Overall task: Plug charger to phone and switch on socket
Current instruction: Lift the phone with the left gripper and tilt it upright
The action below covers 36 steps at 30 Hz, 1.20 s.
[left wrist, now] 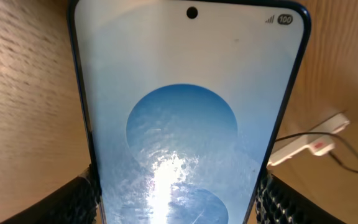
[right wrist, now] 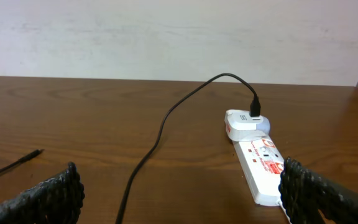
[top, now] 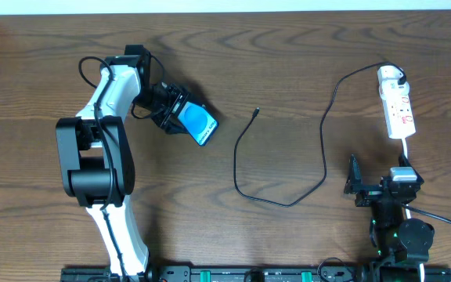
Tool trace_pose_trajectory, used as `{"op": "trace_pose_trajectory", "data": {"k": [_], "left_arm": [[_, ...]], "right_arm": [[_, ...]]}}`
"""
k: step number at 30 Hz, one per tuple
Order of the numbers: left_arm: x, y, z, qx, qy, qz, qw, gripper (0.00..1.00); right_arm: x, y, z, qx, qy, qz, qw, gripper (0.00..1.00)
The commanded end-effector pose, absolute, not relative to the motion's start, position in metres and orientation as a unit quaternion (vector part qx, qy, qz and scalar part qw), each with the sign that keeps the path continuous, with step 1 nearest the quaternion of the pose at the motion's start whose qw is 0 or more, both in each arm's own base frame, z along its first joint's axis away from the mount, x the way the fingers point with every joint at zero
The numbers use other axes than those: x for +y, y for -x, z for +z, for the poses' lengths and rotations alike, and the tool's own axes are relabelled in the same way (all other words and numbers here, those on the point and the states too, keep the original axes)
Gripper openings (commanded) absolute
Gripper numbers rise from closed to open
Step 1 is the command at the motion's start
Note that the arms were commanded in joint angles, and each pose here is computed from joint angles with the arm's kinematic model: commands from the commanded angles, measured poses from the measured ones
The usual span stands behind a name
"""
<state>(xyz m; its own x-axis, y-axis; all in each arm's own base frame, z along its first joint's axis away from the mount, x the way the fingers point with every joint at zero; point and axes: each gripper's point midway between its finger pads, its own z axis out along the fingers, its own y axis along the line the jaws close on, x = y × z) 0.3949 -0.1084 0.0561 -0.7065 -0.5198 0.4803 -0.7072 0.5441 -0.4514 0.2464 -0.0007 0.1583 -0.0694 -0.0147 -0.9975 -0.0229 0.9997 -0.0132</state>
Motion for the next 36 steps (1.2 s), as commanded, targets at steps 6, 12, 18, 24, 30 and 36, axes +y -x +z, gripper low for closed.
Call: {"op": "trace_pose_trajectory", "data": {"k": [6, 12, 18, 24, 30, 36], "left_arm": [[-0.125, -0.405, 0.1, -0.808, -0.409, 0.385, 0.176, 0.58], [-0.134, -0.405, 0.111, -0.774, -0.436, 0.408, 0.21, 0.57], [-0.143, -0.405, 0.126, -0.751, -0.425, 0.448, 0.235, 0.57], [-0.144, -0.405, 0.127, -0.745, -0.433, 0.446, 0.241, 0.57], [-0.148, -0.405, 0.135, -0.72, -0.447, 0.458, 0.266, 0.57], [-0.151, -0.404, 0.142, -0.706, -0.445, 0.474, 0.281, 0.57]], "right_arm": [[0.001, -0.246, 0.158, 0.731, 0.013, 0.008, 0.682, 0.99], [0.001, -0.246, 0.158, 0.731, 0.013, 0.008, 0.682, 0.99], [0.001, -0.246, 0.158, 0.731, 0.013, 0.008, 0.682, 0.99], [0.001, -0.246, 0.158, 0.731, 0.013, 0.008, 0.682, 0.99], [0.001, -0.246, 0.158, 0.731, 0.013, 0.008, 0.682, 0.99], [0.001, -0.246, 0.158, 0.731, 0.013, 0.008, 0.682, 0.99]]}}
